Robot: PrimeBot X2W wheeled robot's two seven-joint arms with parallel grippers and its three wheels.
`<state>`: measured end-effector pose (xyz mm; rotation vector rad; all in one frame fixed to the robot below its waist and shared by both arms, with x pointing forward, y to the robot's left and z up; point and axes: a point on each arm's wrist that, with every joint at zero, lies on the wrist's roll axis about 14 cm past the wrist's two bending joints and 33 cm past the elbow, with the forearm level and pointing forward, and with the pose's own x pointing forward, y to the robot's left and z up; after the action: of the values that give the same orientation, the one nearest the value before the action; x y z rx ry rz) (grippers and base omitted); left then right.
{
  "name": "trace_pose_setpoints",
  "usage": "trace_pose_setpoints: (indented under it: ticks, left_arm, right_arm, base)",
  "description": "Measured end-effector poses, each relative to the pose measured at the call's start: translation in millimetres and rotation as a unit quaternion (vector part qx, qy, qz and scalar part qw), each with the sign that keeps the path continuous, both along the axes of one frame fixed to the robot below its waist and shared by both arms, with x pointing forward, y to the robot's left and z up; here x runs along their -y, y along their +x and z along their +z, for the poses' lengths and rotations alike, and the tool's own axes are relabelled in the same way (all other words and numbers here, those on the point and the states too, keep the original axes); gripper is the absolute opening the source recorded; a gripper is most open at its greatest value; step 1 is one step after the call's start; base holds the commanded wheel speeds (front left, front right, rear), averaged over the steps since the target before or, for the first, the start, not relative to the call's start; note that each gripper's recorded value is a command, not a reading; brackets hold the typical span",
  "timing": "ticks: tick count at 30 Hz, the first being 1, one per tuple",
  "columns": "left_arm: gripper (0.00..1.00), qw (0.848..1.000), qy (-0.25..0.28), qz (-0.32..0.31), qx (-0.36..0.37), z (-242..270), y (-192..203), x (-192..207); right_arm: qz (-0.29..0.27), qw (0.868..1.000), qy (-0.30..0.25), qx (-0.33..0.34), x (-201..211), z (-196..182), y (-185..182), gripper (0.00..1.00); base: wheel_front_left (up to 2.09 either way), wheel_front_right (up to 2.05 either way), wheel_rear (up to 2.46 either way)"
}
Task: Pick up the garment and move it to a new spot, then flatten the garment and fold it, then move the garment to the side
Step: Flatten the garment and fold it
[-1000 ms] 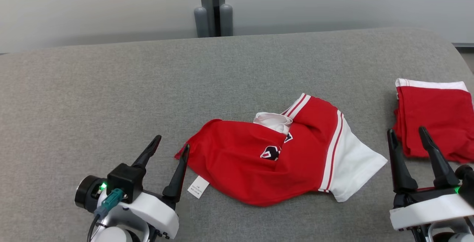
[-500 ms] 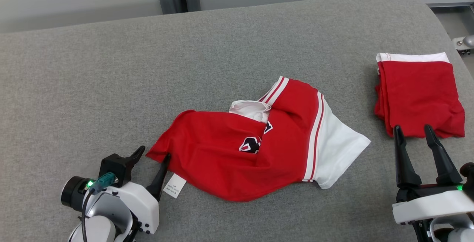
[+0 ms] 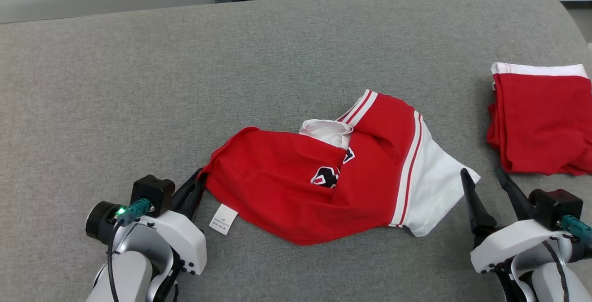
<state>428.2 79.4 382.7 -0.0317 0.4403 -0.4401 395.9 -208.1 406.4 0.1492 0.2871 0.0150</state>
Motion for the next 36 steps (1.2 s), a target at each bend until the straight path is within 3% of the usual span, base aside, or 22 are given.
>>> trace_pose_setpoints:
  ticks: [7, 8, 9, 10, 16, 21, 26, 27, 28, 32, 36]
  left_arm:
    - [0.0, 1.0, -0.009, 0.01, 0.016, 6.4, 3.8, -2.5]
    - [0.0, 1.0, -0.01, 0.013, 0.021, 8.6, 4.8, -3.7]
    - [0.0, 0.999, -0.012, 0.016, 0.027, 11.5, 5.8, -4.5]
    - [0.0, 0.999, -0.015, 0.02, 0.034, 15.8, 7.4, -5.4]
    - [0.0, 0.993, -0.026, 0.035, 0.111, 59.8, 20.9, -7.4]
    - [0.0, 0.978, -0.043, 0.053, 0.197, 118.4, 32.6, -13.6]
    - [0.0, 0.95, -0.056, 0.065, 0.301, 194.6, 39.9, -18.9]
    - [0.0, 0.95, -0.056, 0.065, 0.301, 194.6, 39.9, -18.9]
    - [0.0, 0.935, -0.06, 0.076, 0.34, 224.9, 39.7, -24.1]
    - [0.0, 0.898, -0.07, 0.102, 0.421, 286.2, 34.1, -39.9]
    - [0.0, 0.87, -0.079, 0.114, 0.473, 325.5, 23.4, -48.3]
  right_arm:
    - [0.009, 0.999, 0.011, -0.052, -9.4, -39.0, 5.3, 1.0]
    - [0.008, 0.998, 0.015, -0.053, -10.8, -40.9, 6.0, 0.47]
    - [0.006, 0.998, 0.021, -0.051, -11.3, -41.1, 7.0, 0.04]
    - [0.005, 0.998, 0.025, -0.049, -12.3, -41.0, 7.9, 0.0]
    - [-0.012, 0.997, 0.061, 0.041, -9.4, 4.6, 29.4, 0.0]
    - [-0.017, 0.977, 0.08, 0.197, -3.2, 102.4, 51.7, 0.0]
    - [-0.009, 0.937, 0.077, 0.34, 0.3, 199.4, 51.4, 0.0]
    - [-0.009, 0.937, 0.077, 0.34, 0.3, 199.4, 51.4, 0.0]
    - [0.003, 0.916, 0.071, 0.396, -3.0, 239.0, 48.2, 0.0]
    - [0.028, 0.871, 0.06, 0.486, -12.8, 304.3, 34.6, 0.0]
    - [0.046, 0.844, 0.051, 0.532, -20.3, 338.0, 23.1, 0.0]
  base:
    - [0.0, 0.0, 0.0]
    - [0.0, 0.0, 0.0]
    - [0.0, 0.0, 0.0]
    - [0.0, 0.0, 0.0]
    - [0.0, 0.0, 0.0]
    - [0.0, 0.0, 0.0]
    - [0.0, 0.0, 0.0]
    - [0.0, 0.0, 0.0]
    - [0.0, 0.0, 0.0]
    - [0.0, 0.0, 0.0]
    - [0.0, 0.0, 0.0]
